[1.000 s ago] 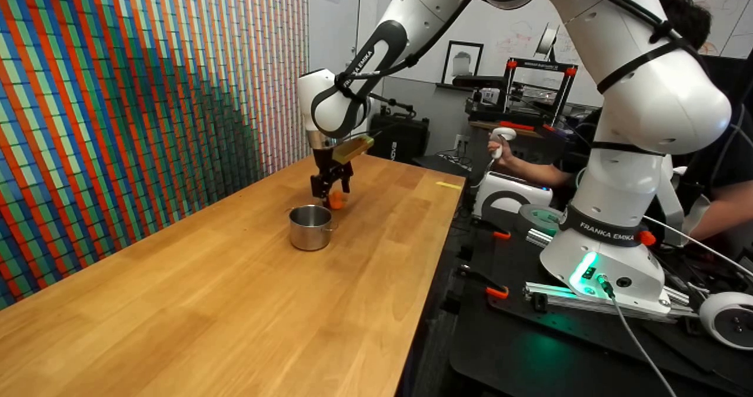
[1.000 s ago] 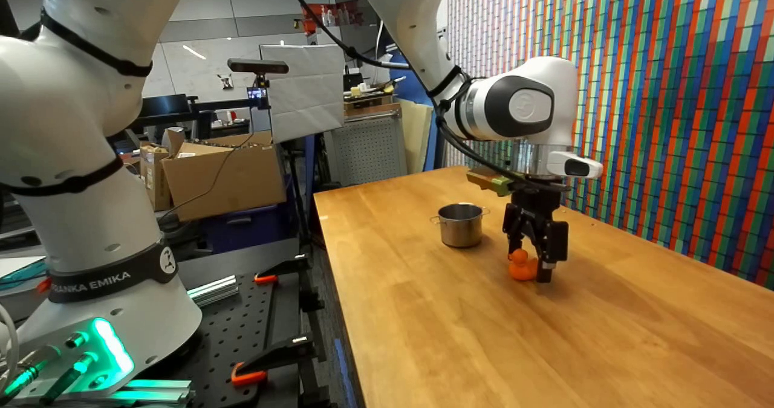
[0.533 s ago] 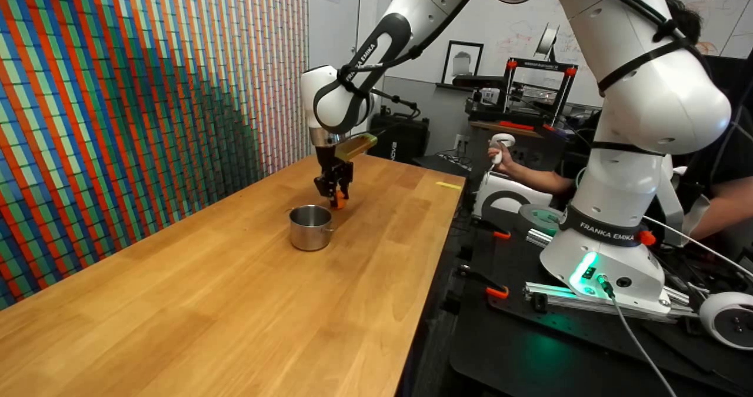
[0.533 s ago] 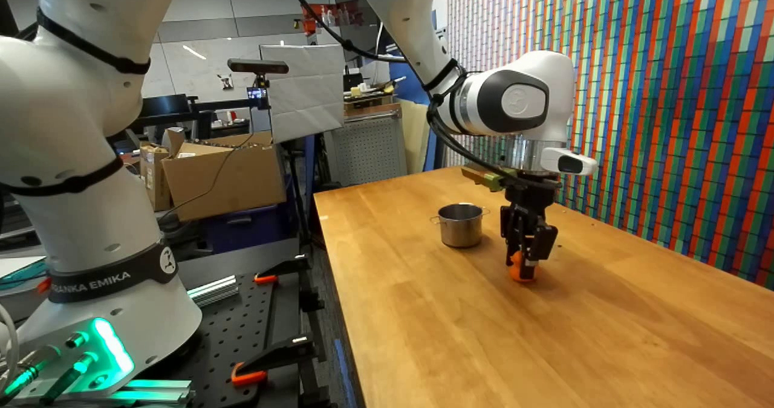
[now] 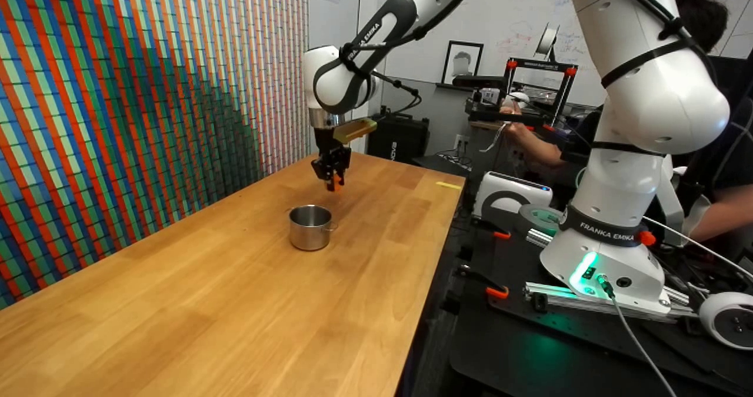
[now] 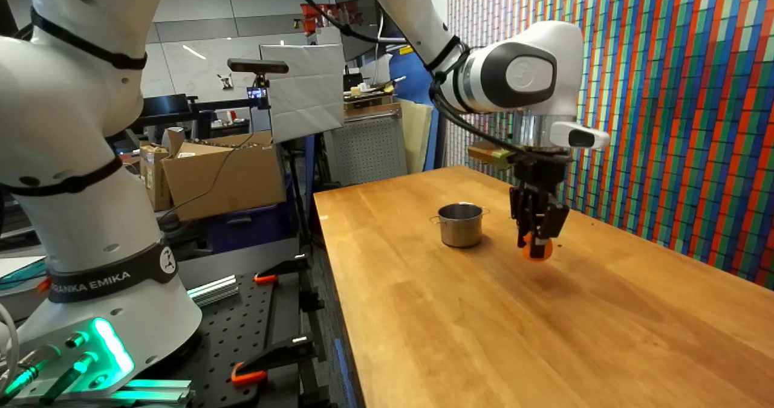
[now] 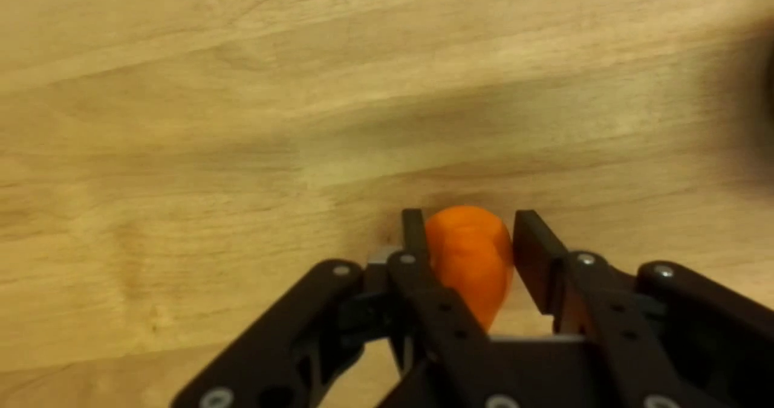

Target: Put the orange rubber duck in the pot

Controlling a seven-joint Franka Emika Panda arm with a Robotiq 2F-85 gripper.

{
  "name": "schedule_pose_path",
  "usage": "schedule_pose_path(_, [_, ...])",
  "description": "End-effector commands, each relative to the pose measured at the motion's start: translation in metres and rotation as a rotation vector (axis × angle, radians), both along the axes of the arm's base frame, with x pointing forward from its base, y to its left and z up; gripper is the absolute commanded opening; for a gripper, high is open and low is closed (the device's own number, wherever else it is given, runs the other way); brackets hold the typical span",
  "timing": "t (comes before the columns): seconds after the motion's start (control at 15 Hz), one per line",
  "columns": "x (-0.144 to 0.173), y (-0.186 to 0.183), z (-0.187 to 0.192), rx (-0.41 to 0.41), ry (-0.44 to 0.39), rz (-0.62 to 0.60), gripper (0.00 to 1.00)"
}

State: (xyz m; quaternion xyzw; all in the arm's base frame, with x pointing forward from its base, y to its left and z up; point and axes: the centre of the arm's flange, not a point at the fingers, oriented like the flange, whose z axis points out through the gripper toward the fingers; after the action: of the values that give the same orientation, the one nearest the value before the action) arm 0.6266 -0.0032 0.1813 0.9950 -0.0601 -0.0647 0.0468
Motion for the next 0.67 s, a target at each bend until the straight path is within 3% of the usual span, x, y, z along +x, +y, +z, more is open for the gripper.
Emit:
schedule_pose_path(0.0, [-0.003, 0.018, 0.072, 0.064, -0.005, 0.037, 0.17])
schedule_pose_path(0.33, [-0.022, 0.059, 0.109, 0.175, 0.065, 0.087, 0.18])
schedule_pose_path(0.6, [-0.034, 0.083, 0.087, 0.205, 0.111, 0.114, 0.18])
